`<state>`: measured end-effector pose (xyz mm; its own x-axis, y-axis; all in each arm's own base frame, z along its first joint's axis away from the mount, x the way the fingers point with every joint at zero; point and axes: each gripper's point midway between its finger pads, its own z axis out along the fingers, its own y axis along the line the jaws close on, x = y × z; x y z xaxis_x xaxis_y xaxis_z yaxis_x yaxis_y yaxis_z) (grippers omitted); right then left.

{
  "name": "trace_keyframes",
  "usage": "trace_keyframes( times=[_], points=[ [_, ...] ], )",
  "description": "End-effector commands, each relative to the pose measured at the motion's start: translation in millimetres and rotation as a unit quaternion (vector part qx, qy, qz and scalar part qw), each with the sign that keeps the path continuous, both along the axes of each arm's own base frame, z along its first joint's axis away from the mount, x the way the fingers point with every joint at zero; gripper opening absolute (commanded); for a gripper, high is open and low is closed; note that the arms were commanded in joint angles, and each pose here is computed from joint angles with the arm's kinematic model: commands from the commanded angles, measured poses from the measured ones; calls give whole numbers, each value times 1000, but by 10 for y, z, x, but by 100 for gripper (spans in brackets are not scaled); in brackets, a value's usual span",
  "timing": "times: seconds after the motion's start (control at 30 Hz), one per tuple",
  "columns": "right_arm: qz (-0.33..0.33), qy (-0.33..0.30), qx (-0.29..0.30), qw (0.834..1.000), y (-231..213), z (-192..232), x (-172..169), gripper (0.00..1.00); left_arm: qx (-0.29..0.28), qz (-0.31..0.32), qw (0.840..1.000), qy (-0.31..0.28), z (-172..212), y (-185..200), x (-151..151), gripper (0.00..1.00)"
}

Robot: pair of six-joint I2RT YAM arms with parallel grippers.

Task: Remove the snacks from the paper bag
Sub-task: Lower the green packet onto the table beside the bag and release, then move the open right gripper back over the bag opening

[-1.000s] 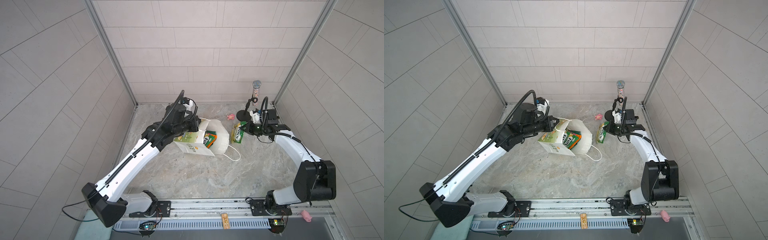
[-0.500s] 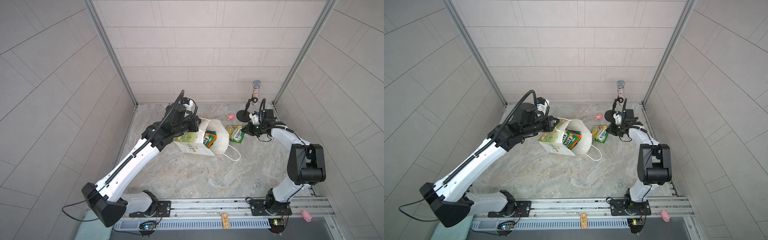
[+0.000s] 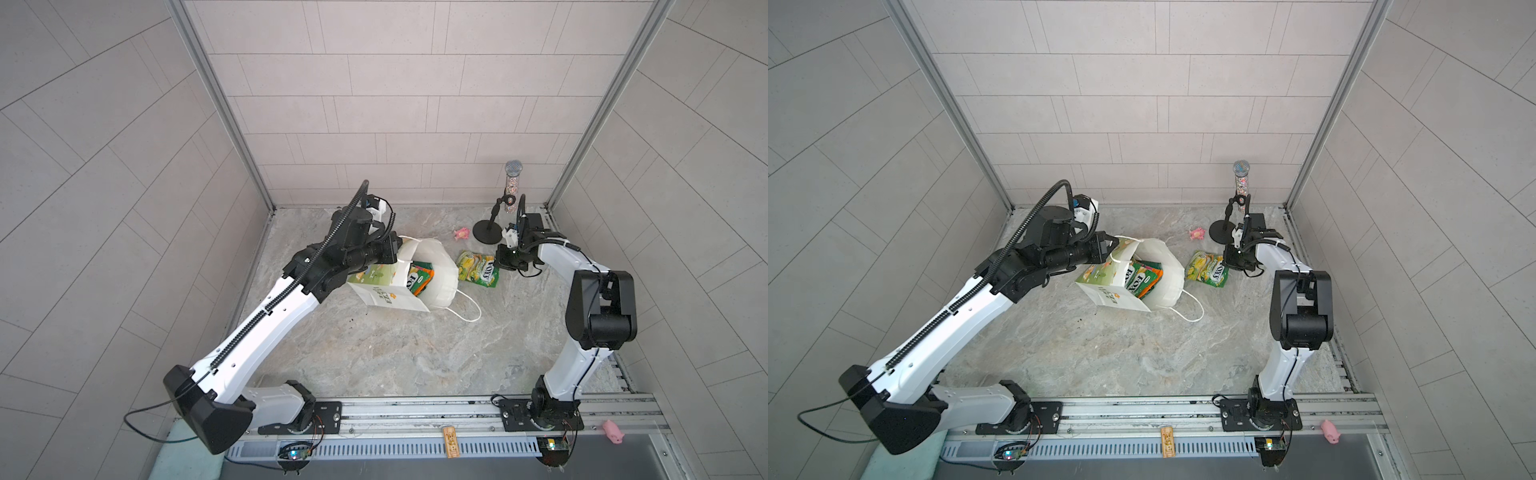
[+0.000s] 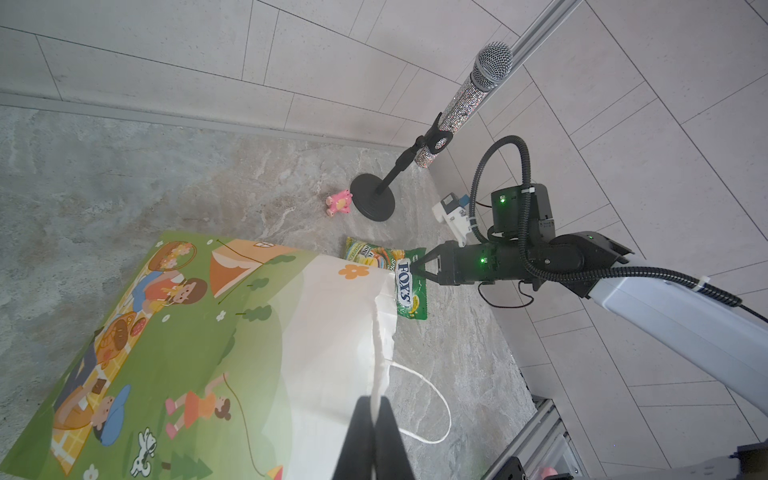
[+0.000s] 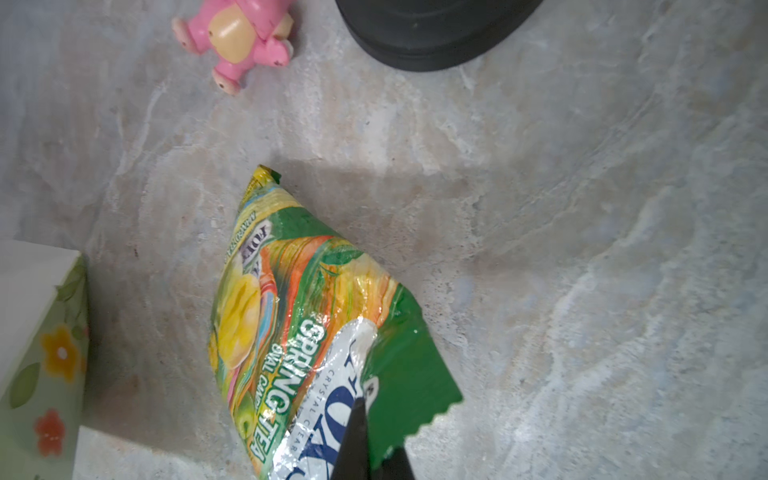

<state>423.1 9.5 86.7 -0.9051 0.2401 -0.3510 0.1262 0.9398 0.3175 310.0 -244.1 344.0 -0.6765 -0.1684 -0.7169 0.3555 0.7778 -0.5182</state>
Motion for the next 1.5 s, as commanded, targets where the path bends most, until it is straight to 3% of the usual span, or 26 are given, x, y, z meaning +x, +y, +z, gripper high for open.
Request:
trace_keyframes(
  times=[0.0,0.43,0.5,0.57,0.67,0.83,1.03,1.2,1.47],
  points=[
    [-7,1,-46,999,-165,40,13,0,-5,2,1000,-17,117,59,-26,0],
    [-36,-1,-80,996,-328,54,107,0,-5,2,1000,-19,125,66,-34,0],
    [-40,-8,-84,996,-342,115,109,6,-5,3,1000,-19,125,68,-37,0],
    [-44,-14,-88,995,-356,177,101,20,-5,2,1000,-18,124,69,-41,0],
    [-52,-25,-94,994,-384,276,70,34,-6,1,1000,-19,133,67,-45,0],
    [-67,-63,-90,992,-374,590,-16,41,-5,-4,1000,-20,129,60,-55,0],
    [-15,-112,21,993,69,991,-246,41,-3,-10,1000,-20,128,48,-70,0],
    [48,-145,140,978,584,1257,-545,38,-4,-15,1000,-21,136,41,-87,0],
    [104,-203,209,951,1241,1508,-988,36,-4,-18,1000,-21,131,44,-105,0]
  ],
)
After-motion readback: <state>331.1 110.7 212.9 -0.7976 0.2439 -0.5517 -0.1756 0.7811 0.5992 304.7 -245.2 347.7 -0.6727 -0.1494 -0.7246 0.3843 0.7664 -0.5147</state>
